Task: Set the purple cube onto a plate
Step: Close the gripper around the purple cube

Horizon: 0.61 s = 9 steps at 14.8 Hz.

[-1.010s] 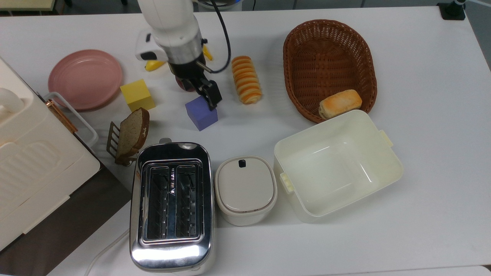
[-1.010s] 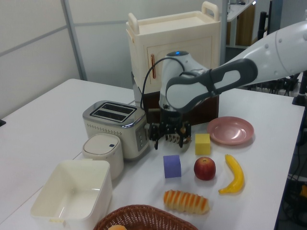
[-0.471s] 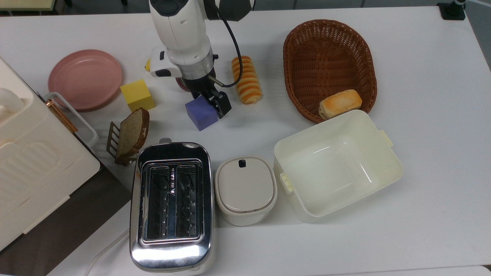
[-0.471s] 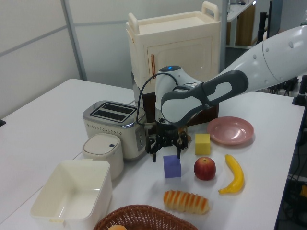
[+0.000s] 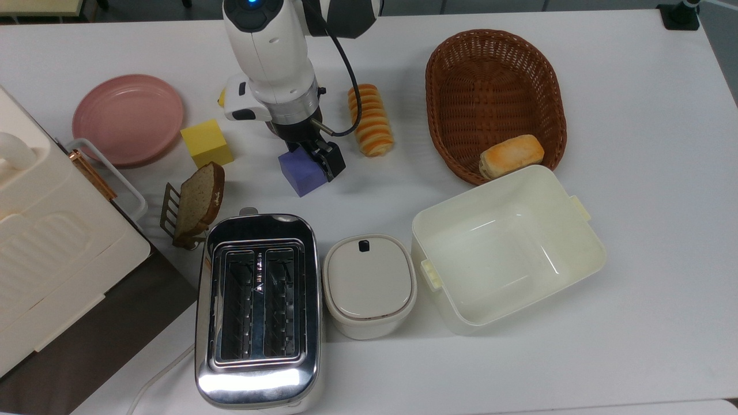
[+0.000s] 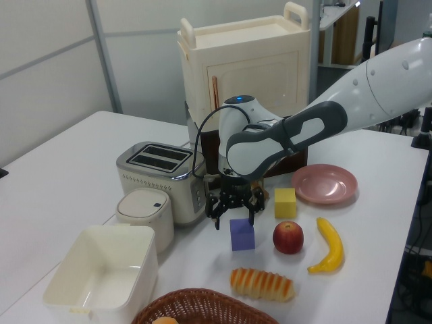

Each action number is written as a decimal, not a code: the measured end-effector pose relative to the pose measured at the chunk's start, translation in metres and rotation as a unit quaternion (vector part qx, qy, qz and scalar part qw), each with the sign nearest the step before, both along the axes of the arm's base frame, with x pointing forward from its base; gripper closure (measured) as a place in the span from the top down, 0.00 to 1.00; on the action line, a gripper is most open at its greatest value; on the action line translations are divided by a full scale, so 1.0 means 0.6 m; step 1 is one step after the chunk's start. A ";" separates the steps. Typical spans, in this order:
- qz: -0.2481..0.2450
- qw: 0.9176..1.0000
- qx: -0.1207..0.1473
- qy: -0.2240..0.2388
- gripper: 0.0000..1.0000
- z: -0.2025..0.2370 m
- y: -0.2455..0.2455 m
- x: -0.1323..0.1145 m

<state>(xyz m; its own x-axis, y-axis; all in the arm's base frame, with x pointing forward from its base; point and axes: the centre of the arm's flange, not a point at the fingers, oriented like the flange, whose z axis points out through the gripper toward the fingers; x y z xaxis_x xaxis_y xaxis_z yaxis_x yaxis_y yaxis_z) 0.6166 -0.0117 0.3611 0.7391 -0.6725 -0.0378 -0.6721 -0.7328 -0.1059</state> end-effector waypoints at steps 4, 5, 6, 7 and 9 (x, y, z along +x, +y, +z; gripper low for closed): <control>0.001 1.000 -0.001 0.001 1.00 -0.002 -0.001 0.000; 0.002 1.000 -0.003 0.002 1.00 -0.003 -0.001 -0.001; 0.003 1.000 -0.005 0.004 1.00 -0.006 -0.001 -0.002; 0.004 1.000 -0.006 0.007 1.00 -0.011 -0.001 -0.005; 0.003 1.000 -0.006 0.009 1.00 -0.015 -0.003 -0.007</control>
